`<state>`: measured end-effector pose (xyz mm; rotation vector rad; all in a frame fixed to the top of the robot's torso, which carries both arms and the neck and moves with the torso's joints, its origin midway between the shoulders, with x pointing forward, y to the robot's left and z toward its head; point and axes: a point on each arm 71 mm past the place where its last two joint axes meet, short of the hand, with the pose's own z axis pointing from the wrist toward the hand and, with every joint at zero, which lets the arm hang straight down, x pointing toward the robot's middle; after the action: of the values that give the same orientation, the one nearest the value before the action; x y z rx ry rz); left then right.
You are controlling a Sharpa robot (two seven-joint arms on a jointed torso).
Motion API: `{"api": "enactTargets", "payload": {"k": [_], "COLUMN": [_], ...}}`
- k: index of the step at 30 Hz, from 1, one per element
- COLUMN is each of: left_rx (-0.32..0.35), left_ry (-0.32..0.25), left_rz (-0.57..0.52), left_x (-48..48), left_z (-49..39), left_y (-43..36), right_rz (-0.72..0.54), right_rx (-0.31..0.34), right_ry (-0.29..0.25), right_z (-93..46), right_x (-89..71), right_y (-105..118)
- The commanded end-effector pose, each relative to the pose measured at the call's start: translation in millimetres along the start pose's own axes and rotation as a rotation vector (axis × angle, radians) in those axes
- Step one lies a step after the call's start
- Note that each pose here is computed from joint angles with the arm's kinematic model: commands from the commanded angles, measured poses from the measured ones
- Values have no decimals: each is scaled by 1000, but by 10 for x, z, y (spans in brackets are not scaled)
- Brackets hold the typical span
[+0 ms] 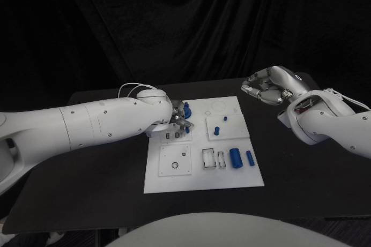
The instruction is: Assemble the parts on the task board
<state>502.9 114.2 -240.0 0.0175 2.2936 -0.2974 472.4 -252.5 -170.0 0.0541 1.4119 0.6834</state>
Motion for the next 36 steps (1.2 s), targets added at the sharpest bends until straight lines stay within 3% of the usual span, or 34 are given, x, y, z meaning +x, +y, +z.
{"api": "enactTargets", "payload": {"k": [1,21,36], "left_rx": [25,24,39], "left_ry": [-3,20,-16], "left_rz": [-4,-4,-33], "left_x": [14,109,112], "left_z": [9,60,33], "left_y": [-29,-25,-5], "right_rz": [-2,-2,-3], "right_rx": [19,22,28], "right_ry": [6,-8,-21], "right_z": [4,12,4], "right_x": [0,-6,-20], "right_y": [-12,-12,-21]}}
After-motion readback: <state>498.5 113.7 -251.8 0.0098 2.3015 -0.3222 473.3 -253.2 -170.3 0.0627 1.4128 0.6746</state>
